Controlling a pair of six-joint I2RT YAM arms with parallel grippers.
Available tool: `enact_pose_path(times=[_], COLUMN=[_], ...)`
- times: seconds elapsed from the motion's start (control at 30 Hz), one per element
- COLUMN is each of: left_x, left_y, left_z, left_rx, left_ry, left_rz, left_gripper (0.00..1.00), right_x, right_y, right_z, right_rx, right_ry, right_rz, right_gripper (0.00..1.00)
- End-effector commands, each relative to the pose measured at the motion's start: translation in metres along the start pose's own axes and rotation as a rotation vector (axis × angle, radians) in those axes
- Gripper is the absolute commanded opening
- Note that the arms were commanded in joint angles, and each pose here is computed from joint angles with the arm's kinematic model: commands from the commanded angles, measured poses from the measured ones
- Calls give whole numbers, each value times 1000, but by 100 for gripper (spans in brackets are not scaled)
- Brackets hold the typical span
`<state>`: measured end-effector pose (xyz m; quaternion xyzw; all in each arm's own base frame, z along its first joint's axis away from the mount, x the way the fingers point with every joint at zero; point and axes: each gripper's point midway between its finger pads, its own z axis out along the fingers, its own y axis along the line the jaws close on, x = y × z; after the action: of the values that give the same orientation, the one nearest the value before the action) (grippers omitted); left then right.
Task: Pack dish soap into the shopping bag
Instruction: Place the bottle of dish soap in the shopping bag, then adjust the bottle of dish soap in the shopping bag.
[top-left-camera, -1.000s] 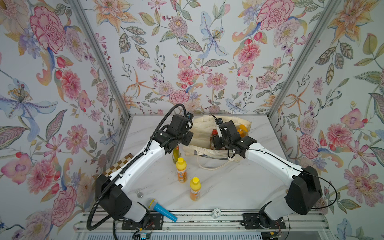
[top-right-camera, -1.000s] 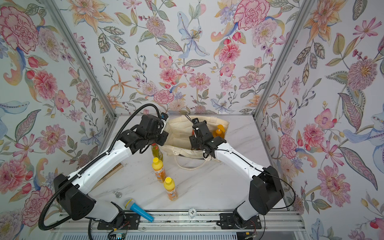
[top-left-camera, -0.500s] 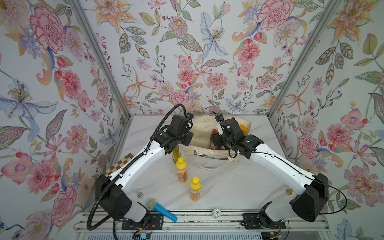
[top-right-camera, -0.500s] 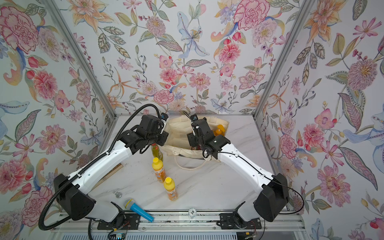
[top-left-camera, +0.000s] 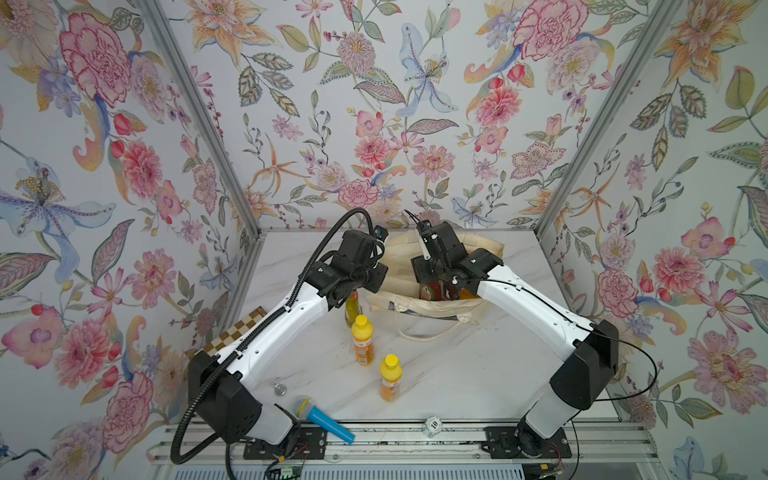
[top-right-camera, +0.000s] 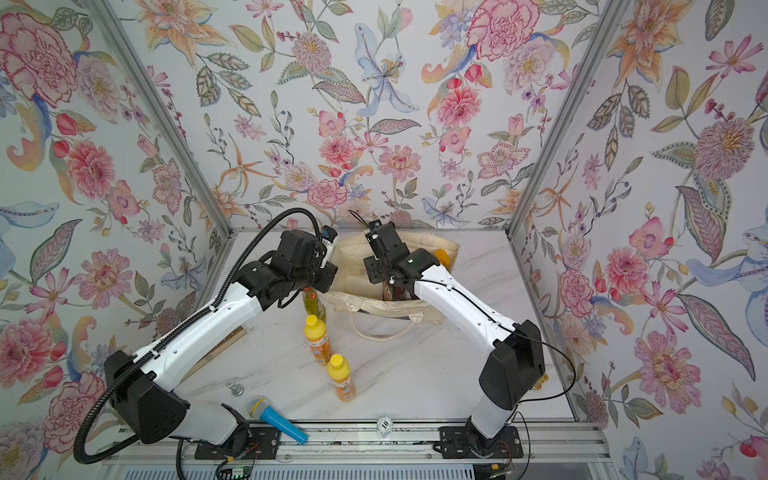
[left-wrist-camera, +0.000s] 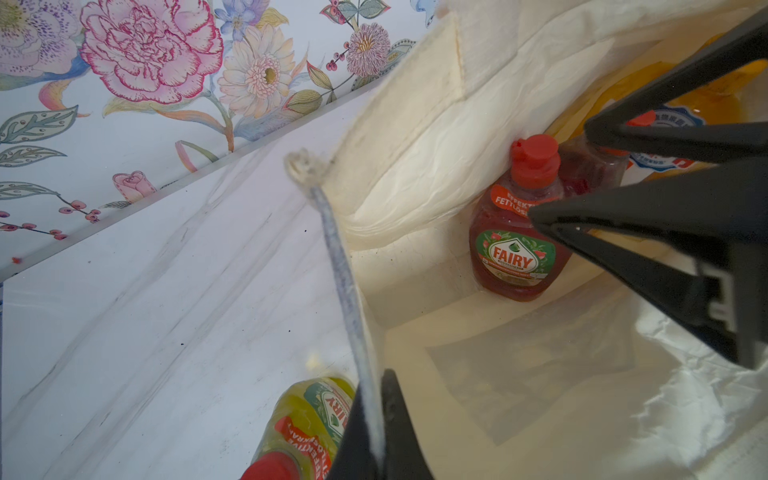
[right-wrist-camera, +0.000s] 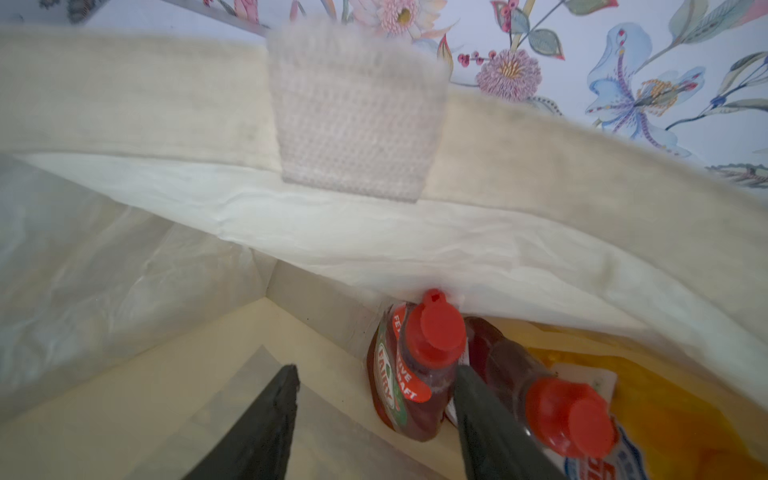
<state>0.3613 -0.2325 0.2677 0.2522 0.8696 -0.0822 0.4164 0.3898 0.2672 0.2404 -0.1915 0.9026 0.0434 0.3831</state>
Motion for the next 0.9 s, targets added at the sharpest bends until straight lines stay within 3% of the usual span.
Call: enact_pose_path(times=[0.0,0.87], left_x=[-18,-18], left_y=[3,2], left_z=[-16,-21], left_rx=[8,12], left_ry=[-87,-106], left_rz=[-10,-9], left_gripper=[0,0], right_x=[1,9], right_y=[-10,-33], right_z=[9,61], right_rx=[41,78], right_ry=[32,107], right_rz=[6,-2], right_gripper=[63,60])
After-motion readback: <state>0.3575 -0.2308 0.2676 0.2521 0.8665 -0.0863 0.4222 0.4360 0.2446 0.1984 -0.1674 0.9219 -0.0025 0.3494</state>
